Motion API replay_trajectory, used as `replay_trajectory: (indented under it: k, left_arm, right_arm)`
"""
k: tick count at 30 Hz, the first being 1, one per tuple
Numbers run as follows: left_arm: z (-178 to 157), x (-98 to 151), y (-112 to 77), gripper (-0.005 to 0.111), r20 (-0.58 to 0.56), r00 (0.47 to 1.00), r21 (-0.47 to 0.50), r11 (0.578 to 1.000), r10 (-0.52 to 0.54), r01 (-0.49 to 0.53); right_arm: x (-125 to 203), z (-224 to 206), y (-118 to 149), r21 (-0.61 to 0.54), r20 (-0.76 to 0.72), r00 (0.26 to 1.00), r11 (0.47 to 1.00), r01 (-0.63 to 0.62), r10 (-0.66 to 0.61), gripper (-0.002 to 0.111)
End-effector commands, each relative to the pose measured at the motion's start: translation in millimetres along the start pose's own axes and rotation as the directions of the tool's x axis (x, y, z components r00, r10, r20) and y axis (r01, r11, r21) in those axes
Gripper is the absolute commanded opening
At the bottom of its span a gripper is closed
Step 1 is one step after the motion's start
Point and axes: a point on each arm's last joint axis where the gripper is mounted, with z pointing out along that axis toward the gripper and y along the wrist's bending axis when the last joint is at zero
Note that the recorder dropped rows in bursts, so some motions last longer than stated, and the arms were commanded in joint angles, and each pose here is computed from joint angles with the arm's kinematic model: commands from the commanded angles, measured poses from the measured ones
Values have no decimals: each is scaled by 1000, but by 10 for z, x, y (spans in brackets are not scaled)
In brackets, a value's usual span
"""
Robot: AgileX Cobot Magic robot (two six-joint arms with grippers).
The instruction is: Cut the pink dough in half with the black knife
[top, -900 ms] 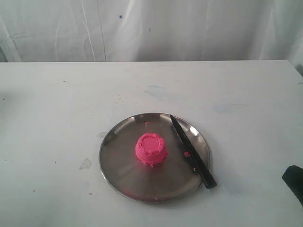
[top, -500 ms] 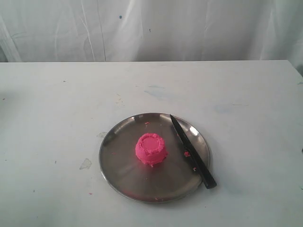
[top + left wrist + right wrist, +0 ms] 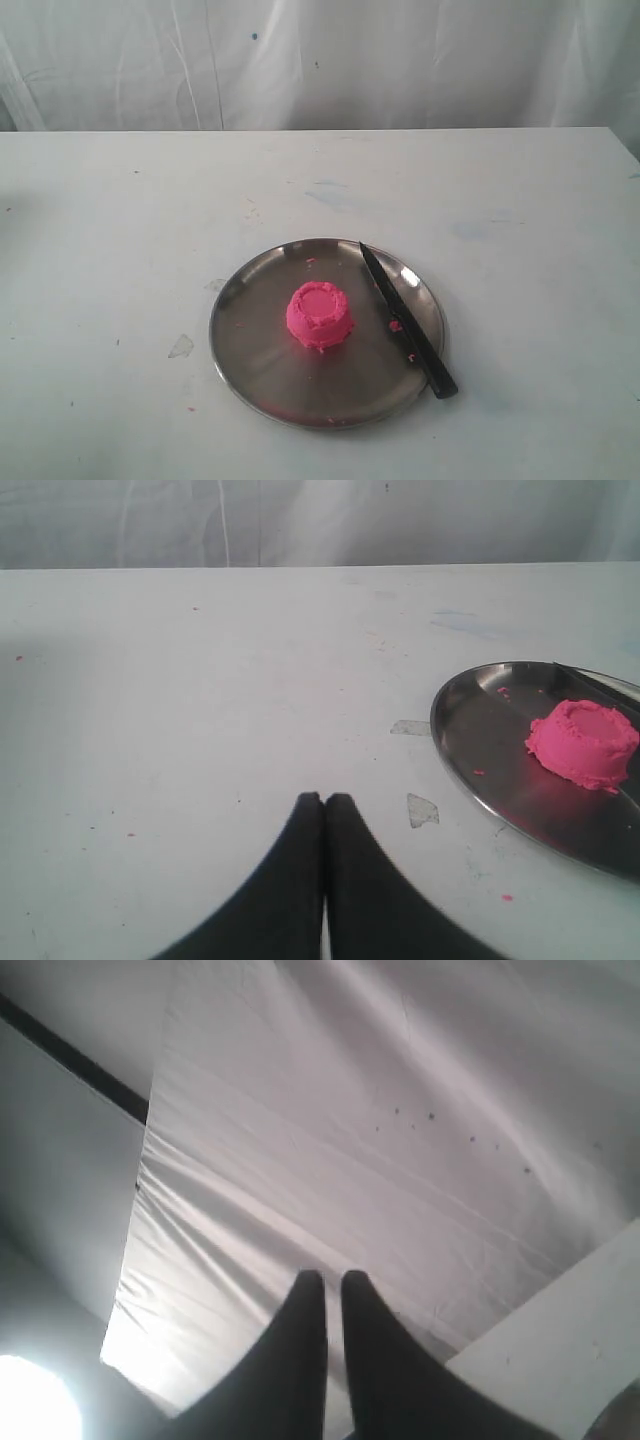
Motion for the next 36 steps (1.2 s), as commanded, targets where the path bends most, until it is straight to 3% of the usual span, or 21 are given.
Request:
replay_trajectory:
  k: [1,5,8,12,15,24,33,36]
  left_arm:
    - [1,16,1,0,-4,1000,-1,1000,-5,5]
    - [1,16,1,0,-4,1000,-1,1000,-5,5]
    - [1,16,1,0,-4,1000,-1,1000,-5,5]
    - [1,16,1,0,-4,1000,-1,1000,-5,5]
    - [1,16,1,0,-4,1000,-1,1000,-5,5]
    - [1,16,1,0,-4,1000,-1,1000,-5,5]
    - [1,16,1,0,-4,1000,-1,1000,-5,5]
    - [1,16,1,0,-4,1000,-1,1000,-5,5]
  right_arm:
    - [-122,24,285,-10,-102,995,1000,10,-11,24]
    - [-283,44,528,-24,-146,989,999,25,-29,40]
    - [-348,61,637,-6,-240,960,989,148,-145,41]
    - [-387,116,747,-30,-403,856,939,342,-325,41]
    - [-381,204,775,-24,-470,805,917,399,-362,41]
    - [-529,344,918,-140,-237,751,787,601,-616,41]
    - [-531,345,922,-142,-232,751,786,602,-618,41]
    - [-536,346,916,-151,-222,704,737,659,-675,41]
